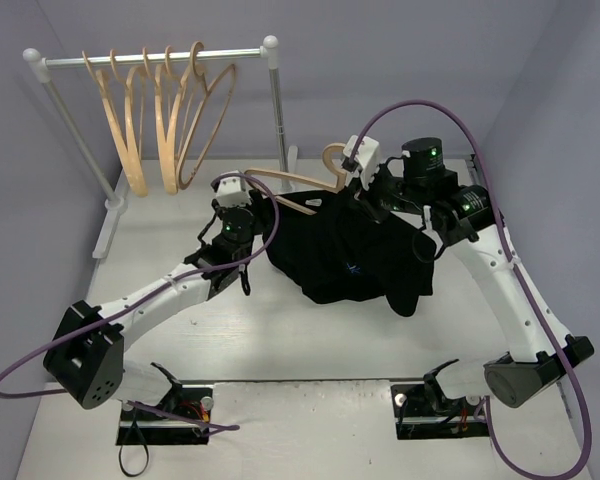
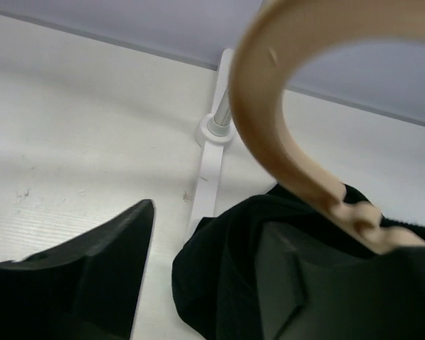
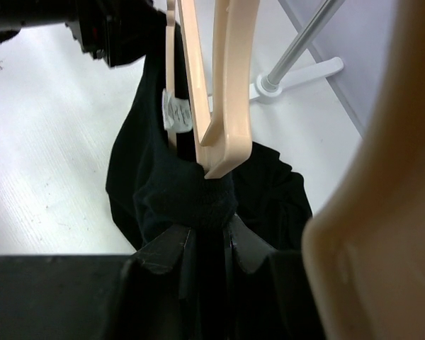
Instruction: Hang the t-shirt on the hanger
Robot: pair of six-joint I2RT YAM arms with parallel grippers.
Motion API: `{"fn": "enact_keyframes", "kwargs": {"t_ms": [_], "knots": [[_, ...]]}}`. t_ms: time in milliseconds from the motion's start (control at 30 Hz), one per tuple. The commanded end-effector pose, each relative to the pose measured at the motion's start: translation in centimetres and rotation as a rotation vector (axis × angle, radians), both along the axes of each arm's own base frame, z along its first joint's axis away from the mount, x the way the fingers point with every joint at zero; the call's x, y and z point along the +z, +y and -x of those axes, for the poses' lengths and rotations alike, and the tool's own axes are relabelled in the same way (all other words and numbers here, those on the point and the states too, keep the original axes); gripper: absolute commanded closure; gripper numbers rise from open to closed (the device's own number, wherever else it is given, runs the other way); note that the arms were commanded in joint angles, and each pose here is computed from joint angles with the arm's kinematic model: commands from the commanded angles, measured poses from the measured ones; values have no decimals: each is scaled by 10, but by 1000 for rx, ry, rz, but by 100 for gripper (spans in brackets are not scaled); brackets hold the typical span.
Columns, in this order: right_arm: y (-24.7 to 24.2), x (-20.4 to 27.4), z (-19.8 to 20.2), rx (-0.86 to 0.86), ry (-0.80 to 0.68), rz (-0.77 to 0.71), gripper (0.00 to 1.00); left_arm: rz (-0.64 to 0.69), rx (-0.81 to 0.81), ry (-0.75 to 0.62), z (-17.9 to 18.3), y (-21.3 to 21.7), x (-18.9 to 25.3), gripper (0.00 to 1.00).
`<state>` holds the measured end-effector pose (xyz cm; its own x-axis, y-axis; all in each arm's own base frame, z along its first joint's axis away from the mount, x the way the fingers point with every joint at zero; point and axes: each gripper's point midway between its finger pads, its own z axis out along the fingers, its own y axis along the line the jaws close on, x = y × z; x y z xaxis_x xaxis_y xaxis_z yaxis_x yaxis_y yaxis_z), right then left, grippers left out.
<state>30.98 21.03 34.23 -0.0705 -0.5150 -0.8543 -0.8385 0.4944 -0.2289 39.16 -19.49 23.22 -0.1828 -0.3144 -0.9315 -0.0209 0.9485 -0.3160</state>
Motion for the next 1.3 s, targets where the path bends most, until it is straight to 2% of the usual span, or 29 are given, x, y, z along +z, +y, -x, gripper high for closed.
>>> {"fn": "enact_keyframes", "kwargs": {"t_ms": [0,133,167,233,300,600,800,933,1100,1267], "knots": [[-11,34,-3,-46,-130,-37,100,57,0,-75,-12,9,39,55],[-13,30,0,-49,-126,-33,100,48,-80,-83,-19,0,47,77],[-15,31,0,-54,-129,-31,100,48,-90,-81,-20,-1,47,78],[-18,30,1,-66,-139,-21,100,50,-100,-72,-22,2,47,95],[-22,29,2,-77,-142,-13,100,49,-84,-62,-26,13,48,100],[-34,9,2,-128,-126,39,100,-47,-66,-55,-42,44,71,100],[-40,2,-5,-161,-123,71,100,-121,-97,-61,-42,45,95,100],[-35,6,-9,-142,-130,68,100,-149,-205,-31,-35,27,113,100],[-16,22,-21,-66,-157,40,100,-244,-383,-49,-9,-27,144,100],[-1,62,-24,10,-239,-15,100,-258,-431,-70,-3,-35,174,100]]}}
